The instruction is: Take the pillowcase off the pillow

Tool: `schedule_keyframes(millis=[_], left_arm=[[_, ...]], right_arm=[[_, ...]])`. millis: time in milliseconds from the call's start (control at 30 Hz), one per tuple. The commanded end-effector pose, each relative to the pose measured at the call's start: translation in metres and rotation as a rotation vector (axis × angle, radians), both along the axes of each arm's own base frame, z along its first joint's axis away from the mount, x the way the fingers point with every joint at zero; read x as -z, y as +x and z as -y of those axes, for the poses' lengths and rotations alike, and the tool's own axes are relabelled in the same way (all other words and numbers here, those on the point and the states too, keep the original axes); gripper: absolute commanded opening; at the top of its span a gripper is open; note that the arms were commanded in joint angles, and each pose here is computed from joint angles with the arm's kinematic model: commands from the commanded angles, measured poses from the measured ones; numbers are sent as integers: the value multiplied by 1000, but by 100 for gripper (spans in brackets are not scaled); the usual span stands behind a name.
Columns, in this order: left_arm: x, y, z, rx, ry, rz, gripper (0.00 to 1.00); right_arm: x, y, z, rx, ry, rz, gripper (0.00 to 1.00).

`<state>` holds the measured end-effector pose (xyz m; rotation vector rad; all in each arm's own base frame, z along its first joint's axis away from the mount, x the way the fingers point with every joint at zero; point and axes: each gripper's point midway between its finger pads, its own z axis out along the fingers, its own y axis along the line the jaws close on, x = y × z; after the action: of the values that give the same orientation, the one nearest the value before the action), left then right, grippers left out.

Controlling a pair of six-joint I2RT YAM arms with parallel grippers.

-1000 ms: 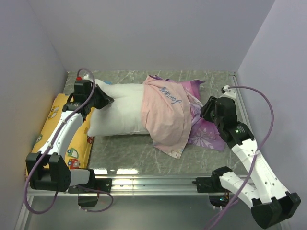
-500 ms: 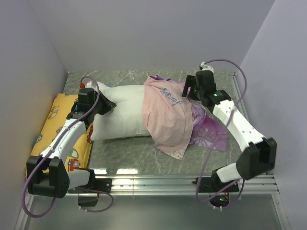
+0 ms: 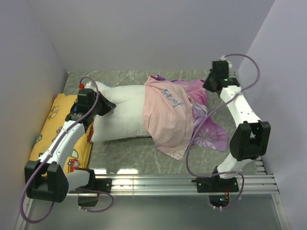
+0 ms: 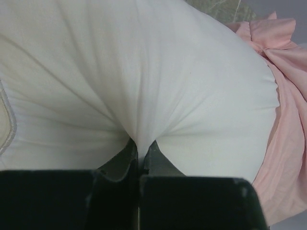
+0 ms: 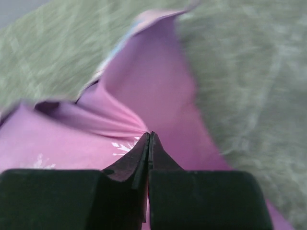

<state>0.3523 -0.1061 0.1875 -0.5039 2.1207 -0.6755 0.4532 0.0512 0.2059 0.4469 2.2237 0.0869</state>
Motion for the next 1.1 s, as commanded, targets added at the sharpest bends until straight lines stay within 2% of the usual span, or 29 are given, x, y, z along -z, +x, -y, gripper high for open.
schedule_keyframes(millis=[0, 33, 67, 133, 200, 267, 367, 400, 500, 633, 767, 833, 867, 900, 967, 1033, 1067], left_arm=[[-36, -1, -8, -35, 17, 70, 0], [-42, 0, -14, -51, 20, 83, 0], [-45, -1, -15, -52, 16, 89, 0], [-52, -1, -16, -50, 6, 110, 0], [-55, -1, -12, -34, -9, 112, 0], [-53, 0, -11, -32, -14, 111, 0], [-50, -3, -10, -27, -15, 110, 0], [-49, -2, -10, -28, -18, 112, 0], [-47, 0, -8, -25, -28, 108, 0], [-46, 2, -7, -22, -32, 111, 0], [-44, 6, -6, -24, -34, 106, 0], [-44, 9, -6, -26, -36, 105, 0], [-44, 10, -7, -32, -34, 99, 1], [-47, 13, -8, -35, -27, 107, 0], [-49, 16, -12, -51, -15, 100, 1], [-57, 22, -19, -65, -21, 112, 0], [-61, 24, -22, -70, -24, 118, 0]], right_arm=[[-23, -15, 96, 266, 52, 47, 0], [-23, -19, 111, 306, 71, 53, 0], [-25, -20, 105, 261, 145, 61, 0], [-38, -23, 101, 220, 176, 121, 1], [-48, -23, 80, 129, 199, 145, 15], [-47, -26, 66, 105, 186, 133, 17], [-46, -35, 35, 7, 198, 140, 43], [-47, -41, 27, -31, 181, 146, 57], [-40, -61, -13, -154, 128, 105, 72], [-22, -92, -47, -252, 116, 77, 80], [1, -114, -56, -270, 115, 63, 82], [22, -116, -52, -253, 92, 14, 68], [28, -116, -48, -240, 81, -7, 55], [37, -117, -40, -207, 53, -30, 23], [40, -115, -16, -129, 42, -37, 0], [38, -112, 10, -45, 42, -30, 0], [35, -112, 41, 47, 44, -21, 0]])
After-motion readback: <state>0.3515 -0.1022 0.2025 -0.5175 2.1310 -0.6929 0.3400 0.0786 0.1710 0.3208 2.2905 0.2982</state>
